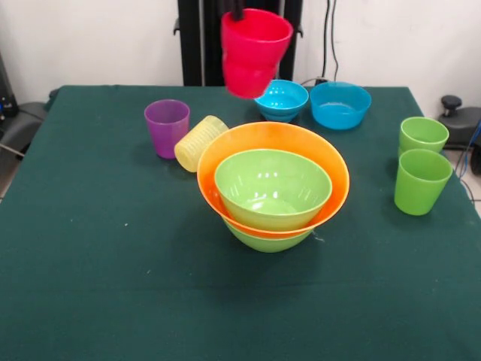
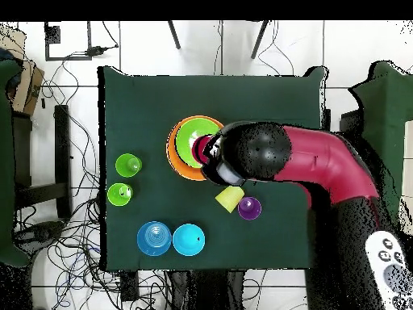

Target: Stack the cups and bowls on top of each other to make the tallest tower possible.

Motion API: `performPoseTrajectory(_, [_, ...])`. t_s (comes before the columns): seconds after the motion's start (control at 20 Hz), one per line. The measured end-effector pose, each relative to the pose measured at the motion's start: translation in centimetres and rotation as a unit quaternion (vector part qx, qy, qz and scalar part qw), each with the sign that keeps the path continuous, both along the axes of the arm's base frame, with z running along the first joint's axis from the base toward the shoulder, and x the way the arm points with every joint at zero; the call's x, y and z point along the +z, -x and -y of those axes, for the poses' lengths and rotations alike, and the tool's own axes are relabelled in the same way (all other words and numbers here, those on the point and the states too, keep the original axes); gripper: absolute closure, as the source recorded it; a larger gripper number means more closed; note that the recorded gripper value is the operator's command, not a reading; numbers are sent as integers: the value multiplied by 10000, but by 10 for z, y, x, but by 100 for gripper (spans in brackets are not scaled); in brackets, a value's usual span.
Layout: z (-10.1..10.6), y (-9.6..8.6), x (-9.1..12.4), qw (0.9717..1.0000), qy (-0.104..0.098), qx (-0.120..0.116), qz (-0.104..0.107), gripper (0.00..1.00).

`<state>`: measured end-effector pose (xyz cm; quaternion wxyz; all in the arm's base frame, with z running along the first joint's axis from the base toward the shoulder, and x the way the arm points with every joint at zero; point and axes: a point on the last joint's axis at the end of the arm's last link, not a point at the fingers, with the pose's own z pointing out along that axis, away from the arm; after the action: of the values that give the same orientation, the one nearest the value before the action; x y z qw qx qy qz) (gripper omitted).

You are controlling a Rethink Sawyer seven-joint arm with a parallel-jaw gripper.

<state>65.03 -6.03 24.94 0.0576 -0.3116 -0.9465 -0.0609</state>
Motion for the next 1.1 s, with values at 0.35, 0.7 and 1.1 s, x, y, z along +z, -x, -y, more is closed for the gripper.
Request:
performPoseTrajectory(0.35, [14, 1, -16, 9998, -183, -4, -87, 100])
performPoseTrajectory(0.7, [4, -1, -19, 9996, -240, 117, -71, 100])
performPoseTrajectory(1.1, [-9, -9, -21, 9992, -188, 304, 188, 100])
